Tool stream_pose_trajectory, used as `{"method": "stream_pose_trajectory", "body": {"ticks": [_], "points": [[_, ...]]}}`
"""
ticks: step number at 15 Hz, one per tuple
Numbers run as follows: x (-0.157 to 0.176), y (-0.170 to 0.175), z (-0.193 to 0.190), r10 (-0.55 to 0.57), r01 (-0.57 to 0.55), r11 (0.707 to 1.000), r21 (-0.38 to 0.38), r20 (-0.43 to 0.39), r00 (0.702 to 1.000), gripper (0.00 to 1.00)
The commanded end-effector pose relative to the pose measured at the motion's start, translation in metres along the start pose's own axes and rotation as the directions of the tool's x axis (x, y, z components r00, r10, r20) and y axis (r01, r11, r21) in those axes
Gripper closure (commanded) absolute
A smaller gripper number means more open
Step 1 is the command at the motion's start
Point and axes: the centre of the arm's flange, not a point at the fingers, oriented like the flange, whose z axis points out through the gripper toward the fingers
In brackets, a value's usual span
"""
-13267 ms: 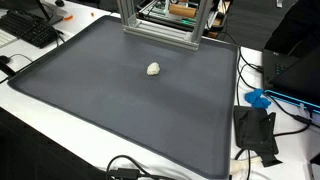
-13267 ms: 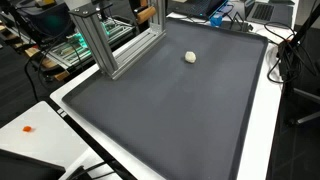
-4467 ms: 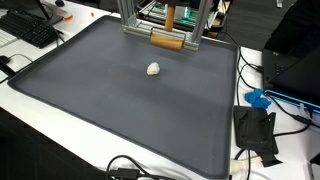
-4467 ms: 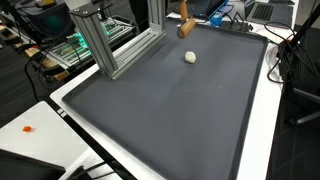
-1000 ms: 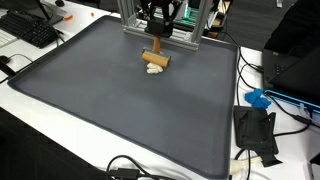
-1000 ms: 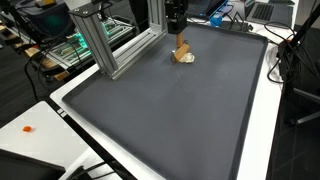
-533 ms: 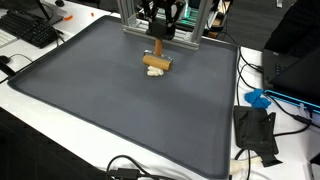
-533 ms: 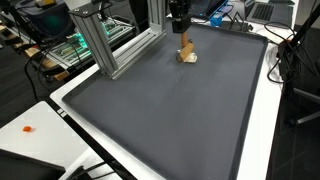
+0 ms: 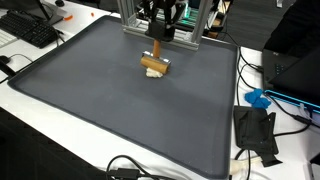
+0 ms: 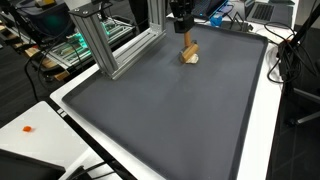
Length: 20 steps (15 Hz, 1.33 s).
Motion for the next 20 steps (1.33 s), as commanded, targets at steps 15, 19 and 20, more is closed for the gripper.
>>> {"method": "stream_pose_trajectory", "body": {"ticks": [15, 19, 20], "points": [[0.014, -0.016, 0.028, 0.406, -0.405, 0.913, -0.054, 0.015, 0.914, 0.78], [0.015, -0.018, 0.025, 0.424, -0.420, 0.906, -0.056, 0.081, 0.902, 0.78], [0.016, -0.018, 0.024, 0.425, -0.421, 0.905, -0.059, 0.093, 0.900, 0.78]]}}
